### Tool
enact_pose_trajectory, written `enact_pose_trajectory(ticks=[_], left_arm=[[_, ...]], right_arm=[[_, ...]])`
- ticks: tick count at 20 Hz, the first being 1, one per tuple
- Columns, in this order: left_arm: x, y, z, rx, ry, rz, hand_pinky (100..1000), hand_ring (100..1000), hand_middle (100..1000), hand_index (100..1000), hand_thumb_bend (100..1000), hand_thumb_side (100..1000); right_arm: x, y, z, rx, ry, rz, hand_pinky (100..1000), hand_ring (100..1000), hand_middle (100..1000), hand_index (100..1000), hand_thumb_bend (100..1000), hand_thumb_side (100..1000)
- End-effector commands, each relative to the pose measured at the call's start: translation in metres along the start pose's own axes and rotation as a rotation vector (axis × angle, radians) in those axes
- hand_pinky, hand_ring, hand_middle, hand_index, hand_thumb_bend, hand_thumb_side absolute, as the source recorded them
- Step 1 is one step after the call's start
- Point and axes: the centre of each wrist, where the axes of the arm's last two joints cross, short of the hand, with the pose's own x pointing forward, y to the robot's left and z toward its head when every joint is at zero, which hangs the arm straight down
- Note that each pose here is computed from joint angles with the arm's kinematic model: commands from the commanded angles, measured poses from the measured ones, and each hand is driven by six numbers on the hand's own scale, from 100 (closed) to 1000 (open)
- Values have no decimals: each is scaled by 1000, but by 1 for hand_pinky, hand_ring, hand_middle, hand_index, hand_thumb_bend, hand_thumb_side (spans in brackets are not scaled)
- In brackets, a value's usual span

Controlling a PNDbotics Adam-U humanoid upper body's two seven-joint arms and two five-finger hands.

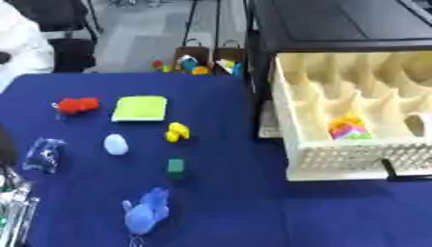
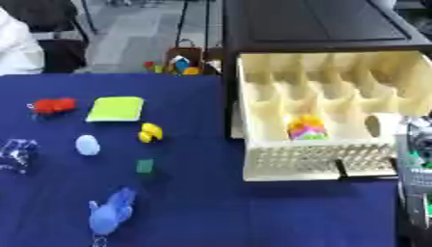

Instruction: Pick up objects from table and place into drawer.

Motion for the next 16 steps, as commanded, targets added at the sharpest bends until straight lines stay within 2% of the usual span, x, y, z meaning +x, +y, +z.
enact_pose_trajectory(ticks=[1, 16], left_arm=[[3, 2, -5, -5, -23, -9, 580, 705, 673, 791, 461, 1000], [3, 10, -7, -77, 10, -91, 602, 733, 714, 840, 571, 1000]], right_arm=[[0, 0, -9, -21, -48, -11, 624, 698, 674, 769, 100, 1000], [0, -1, -7, -23, -41, -3, 625, 698, 675, 768, 100, 1000]])
